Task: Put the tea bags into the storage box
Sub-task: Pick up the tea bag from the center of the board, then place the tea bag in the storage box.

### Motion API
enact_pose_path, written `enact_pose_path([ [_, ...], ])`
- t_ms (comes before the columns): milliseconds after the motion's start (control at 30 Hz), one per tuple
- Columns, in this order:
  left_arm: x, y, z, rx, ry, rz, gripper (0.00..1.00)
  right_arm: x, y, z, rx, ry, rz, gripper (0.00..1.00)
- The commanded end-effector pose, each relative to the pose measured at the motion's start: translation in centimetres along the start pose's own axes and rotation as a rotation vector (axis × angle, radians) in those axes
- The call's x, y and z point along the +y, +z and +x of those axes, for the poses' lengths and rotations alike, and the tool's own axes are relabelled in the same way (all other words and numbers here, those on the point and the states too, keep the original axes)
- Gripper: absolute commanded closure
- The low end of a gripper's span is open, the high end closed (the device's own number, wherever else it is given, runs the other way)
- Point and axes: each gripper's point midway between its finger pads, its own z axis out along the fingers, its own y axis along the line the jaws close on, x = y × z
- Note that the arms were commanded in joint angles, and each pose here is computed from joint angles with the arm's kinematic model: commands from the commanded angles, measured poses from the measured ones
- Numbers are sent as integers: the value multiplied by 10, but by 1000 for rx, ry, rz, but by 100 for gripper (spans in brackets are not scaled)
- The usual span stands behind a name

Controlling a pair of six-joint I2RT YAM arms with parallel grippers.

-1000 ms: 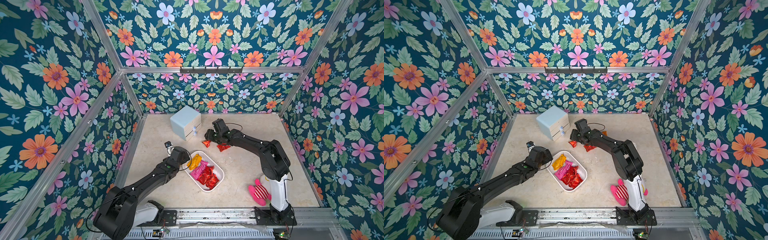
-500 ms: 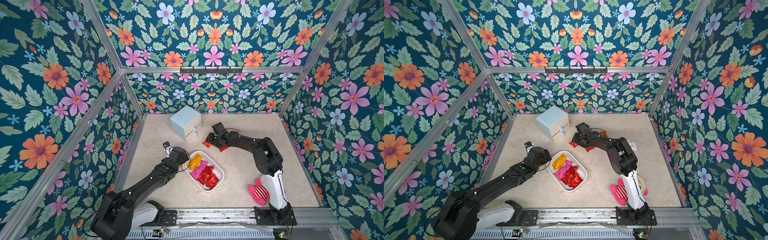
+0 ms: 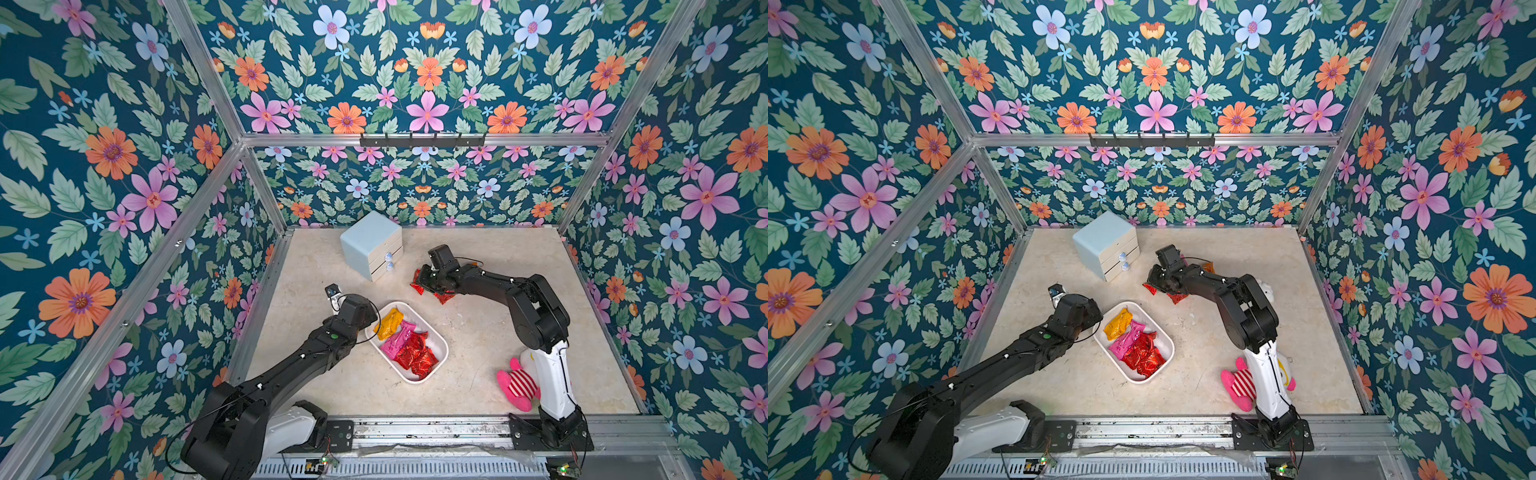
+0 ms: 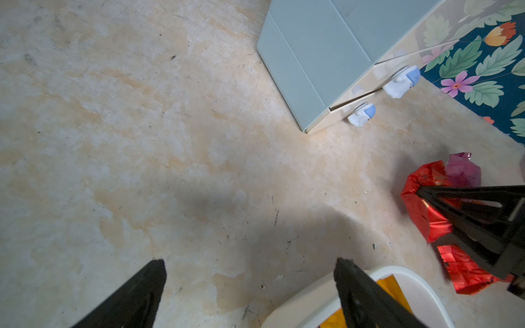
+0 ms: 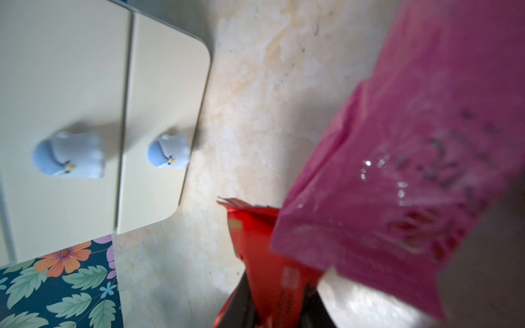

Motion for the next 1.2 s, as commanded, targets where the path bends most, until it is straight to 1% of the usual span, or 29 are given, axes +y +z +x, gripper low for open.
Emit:
enact_pose_path([
  [0,1,0,-3,-7,3,-10,1,18,-20,-6,-18,-93,-41,80],
  [100,0,0,-4,-13,4,-9,1,33,-44,2,-3,-174,-86,80],
  [167,-1,1,-4,-13,6,-9,1,40,-59,14,18,-233,-109,80],
  [333,-5,5,-5,-6,11,-9,1,44,-89,63,86,-395,-108,80],
  [467,-7,7,-5,-6,8,-10,1,45,-102,104,134,-497,-110,80],
  [600,-7,7,-6,-8,-6,-14,1,46,-105,146,184,-624,-111,79],
  [700,-5,6,-7,-10,-29,-25,1,46,-100,174,231,-723,-102,78],
  [833,-2,4,-7,-8,-53,-31,2,36,-90,199,260,-819,-35,79],
  [933,2,2,-6,-15,-68,-34,2,31,-86,210,283,-846,-21,79],
  [1000,4,0,-5,-19,-71,-36,2,32,-85,212,285,-847,-22,74],
  [1033,5,0,-6,-20,-73,-39,2,33,-87,212,281,-842,-25,67],
  [1067,5,-1,-6,-23,-69,-41,2,36,-89,210,272,-840,-32,63],
  [1167,6,-1,-6,-23,-59,-44,2,49,-99,202,226,-822,-64,48],
])
